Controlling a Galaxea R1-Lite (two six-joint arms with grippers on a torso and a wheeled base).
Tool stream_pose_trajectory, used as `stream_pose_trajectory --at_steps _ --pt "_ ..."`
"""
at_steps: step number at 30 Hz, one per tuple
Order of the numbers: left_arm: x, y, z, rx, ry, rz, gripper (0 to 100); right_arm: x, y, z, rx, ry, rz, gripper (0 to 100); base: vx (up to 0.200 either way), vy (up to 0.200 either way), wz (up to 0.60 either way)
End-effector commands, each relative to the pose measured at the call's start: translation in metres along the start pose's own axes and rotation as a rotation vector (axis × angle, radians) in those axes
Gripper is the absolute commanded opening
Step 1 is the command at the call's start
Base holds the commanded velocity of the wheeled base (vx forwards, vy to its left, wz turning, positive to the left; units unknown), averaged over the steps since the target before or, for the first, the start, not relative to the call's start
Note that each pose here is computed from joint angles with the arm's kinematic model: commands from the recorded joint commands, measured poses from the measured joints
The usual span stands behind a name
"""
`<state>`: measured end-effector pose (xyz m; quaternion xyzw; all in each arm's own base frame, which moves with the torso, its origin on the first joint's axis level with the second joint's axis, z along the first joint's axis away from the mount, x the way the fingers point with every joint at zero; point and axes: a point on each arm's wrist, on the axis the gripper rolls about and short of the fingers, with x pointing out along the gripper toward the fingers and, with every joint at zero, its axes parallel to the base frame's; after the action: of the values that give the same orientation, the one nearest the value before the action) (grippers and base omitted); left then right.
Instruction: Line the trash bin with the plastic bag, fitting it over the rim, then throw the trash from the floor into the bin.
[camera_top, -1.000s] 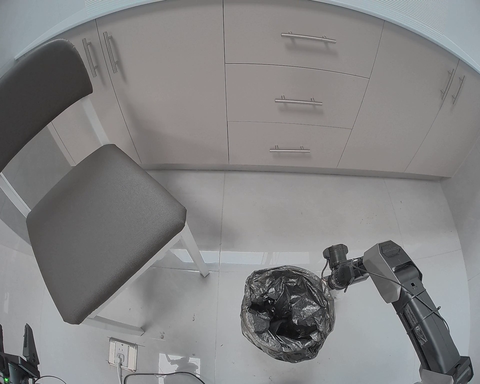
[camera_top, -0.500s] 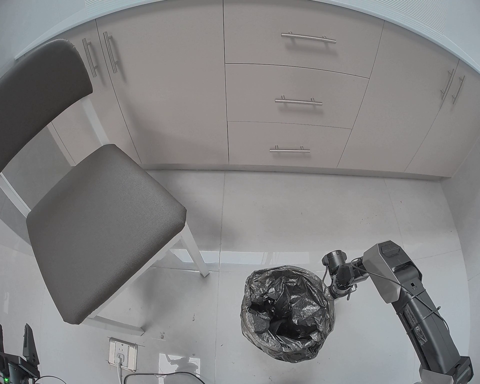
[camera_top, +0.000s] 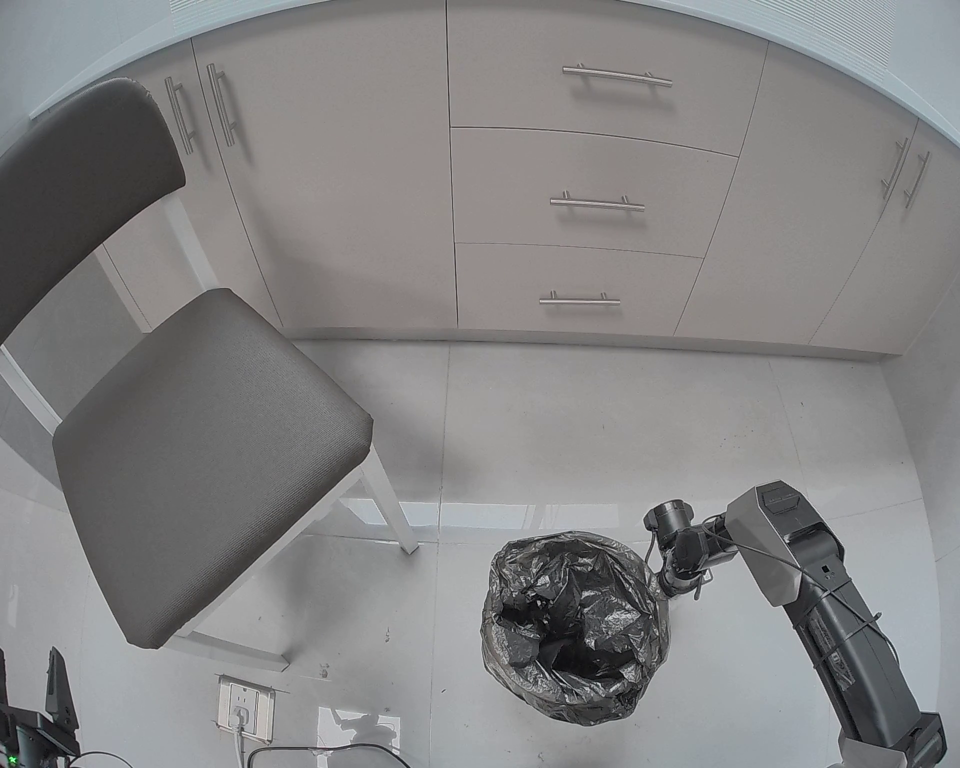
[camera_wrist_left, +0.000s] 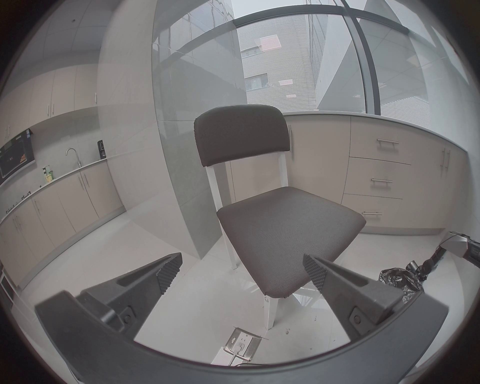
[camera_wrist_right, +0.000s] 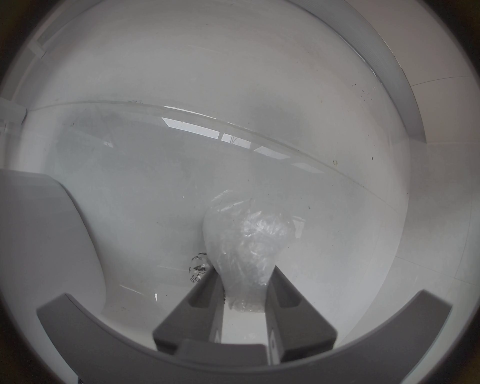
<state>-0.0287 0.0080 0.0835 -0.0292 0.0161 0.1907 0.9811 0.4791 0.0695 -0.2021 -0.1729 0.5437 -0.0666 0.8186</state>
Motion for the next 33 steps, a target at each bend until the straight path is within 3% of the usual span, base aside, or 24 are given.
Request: stream_pose_trajectory --at_steps 1,6,9,10,13,18,22,24,25,26,28,30,31,33 --pt "0.000 0.000 0.000 -0.003 -0.006 0.001 100 0.001 0.000 -0.001 0.001 0.002 0.000 0 0.000 0.000 0.00" --pt "0.000 0.000 0.000 -0.005 -0.006 0.001 100 0.000 0.000 0.001 0.017 -0.012 -0.006 0 0.000 0.000 0.00" --pt "0.000 0.000 0.000 -0.004 -0.004 0.001 100 0.000 0.000 0.002 0.080 -0.021 -0.006 0 0.000 0.000 0.00" --pt "0.000 0.000 0.000 -0.006 -0.004 0.001 100 0.000 0.000 0.000 0.155 -0.004 -0.009 0 0.000 0.000 0.00" --pt "0.000 0.000 0.000 -0.006 -0.006 0.001 100 0.002 -0.004 -0.003 0.179 0.025 -0.017 0 0.000 0.000 0.00" --pt "0.000 0.000 0.000 -0.003 -0.005 -0.015 100 -0.009 -0.035 0.010 0.309 0.015 -0.070 0 0.000 0.000 0.00" --pt "0.001 -0.002 -0.001 -0.005 -0.013 -0.068 100 -0.025 -0.061 0.013 0.406 0.088 -0.090 0 0.000 0.000 0.00" --pt "0.003 -0.003 -0.003 -0.014 -0.041 -0.100 100 -0.027 -0.073 -0.002 0.434 0.241 -0.101 0 0.000 0.000 0.00" --pt "0.003 -0.003 -0.003 -0.014 -0.041 -0.100 100 -0.027 -0.073 -0.002 0.434 0.241 -0.101 0 0.000 0.000 0.00" --pt "0.003 -0.004 -0.003 -0.019 -0.053 -0.124 100 -0.044 -0.088 0.003 0.480 0.279 -0.099 0 0.000 0.000 0.00" --pt "0.003 -0.004 -0.003 -0.016 -0.053 -0.147 100 -0.071 -0.105 0.020 0.594 0.232 -0.081 0 0.000 0.000 0.00" --pt "0.003 -0.004 -0.003 -0.014 -0.052 -0.152 100 -0.072 -0.107 0.021 0.609 0.230 -0.078 0 0.000 0.000 0.00" --pt "0.003 -0.006 -0.003 0.002 -0.043 -0.234 100 -0.089 -0.122 0.024 0.688 0.252 -0.068 0 0.000 0.000 0.00" --pt "0.002 -0.008 -0.003 0.009 -0.035 -0.328 100 -0.104 -0.126 0.027 0.709 0.275 -0.046 0 0.000 0.000 0.00"
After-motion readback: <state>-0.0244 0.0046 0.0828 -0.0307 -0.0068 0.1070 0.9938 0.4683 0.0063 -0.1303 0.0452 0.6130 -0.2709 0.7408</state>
